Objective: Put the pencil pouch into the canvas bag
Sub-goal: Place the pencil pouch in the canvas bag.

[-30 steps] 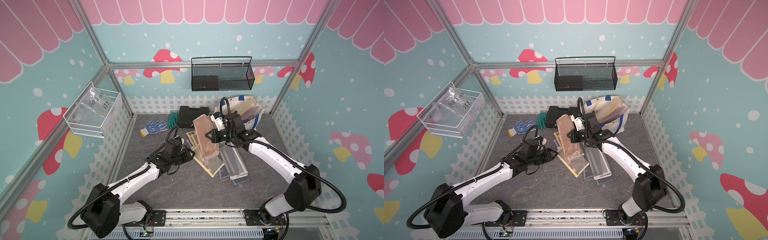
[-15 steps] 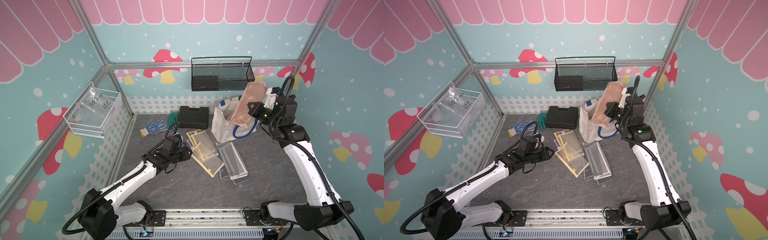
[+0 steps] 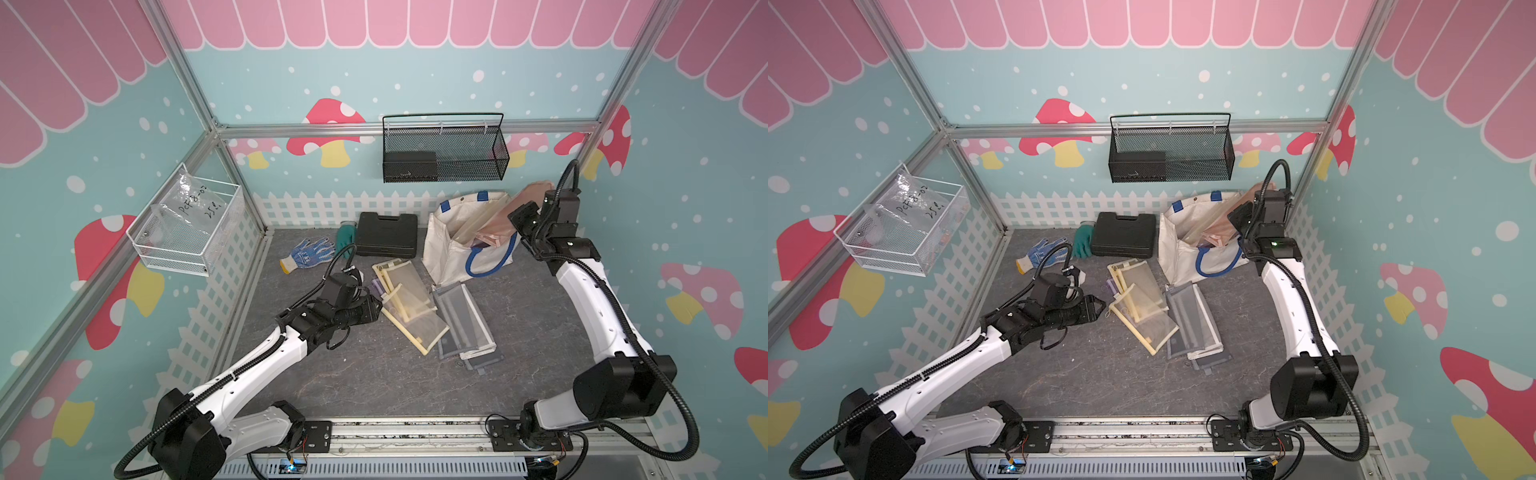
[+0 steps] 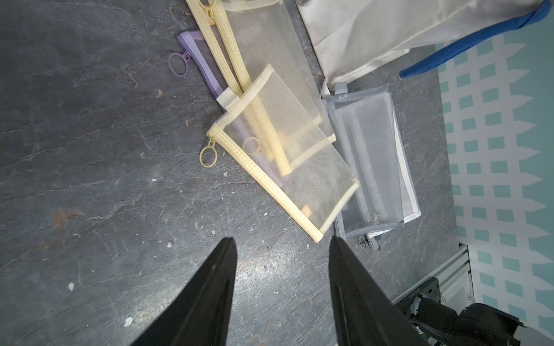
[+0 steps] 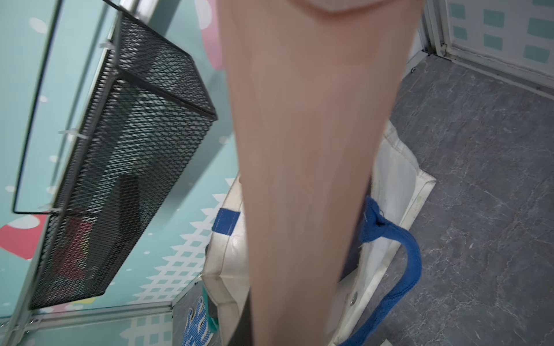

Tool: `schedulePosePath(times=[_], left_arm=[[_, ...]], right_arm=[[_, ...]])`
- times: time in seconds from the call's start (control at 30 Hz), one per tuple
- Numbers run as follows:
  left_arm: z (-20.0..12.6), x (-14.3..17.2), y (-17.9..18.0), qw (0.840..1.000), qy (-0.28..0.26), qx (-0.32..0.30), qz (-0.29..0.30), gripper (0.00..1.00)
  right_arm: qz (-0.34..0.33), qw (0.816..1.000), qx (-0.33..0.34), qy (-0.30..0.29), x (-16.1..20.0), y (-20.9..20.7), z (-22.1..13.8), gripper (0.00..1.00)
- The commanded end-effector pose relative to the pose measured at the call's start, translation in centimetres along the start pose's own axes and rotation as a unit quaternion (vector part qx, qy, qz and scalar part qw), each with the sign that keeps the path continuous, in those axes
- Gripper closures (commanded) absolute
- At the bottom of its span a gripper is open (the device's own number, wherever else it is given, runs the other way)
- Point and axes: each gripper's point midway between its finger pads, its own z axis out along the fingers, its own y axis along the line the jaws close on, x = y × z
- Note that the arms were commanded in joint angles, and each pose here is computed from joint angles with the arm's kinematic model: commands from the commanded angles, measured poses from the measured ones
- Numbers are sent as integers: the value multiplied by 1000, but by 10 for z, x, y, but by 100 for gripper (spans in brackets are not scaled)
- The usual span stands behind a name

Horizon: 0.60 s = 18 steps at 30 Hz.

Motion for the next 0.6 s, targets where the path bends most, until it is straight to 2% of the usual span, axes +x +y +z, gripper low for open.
schedulePosePath(times=[0.0,0.57], left_arm=[[-7,1,5,1000,-7,-11,5,48],[-12,2,16,999,-23,-28,-4,48]], right_arm=[[27,999,-3,-29,-15,7,8,100],[-5,997,59,40,45,-1,80,100]])
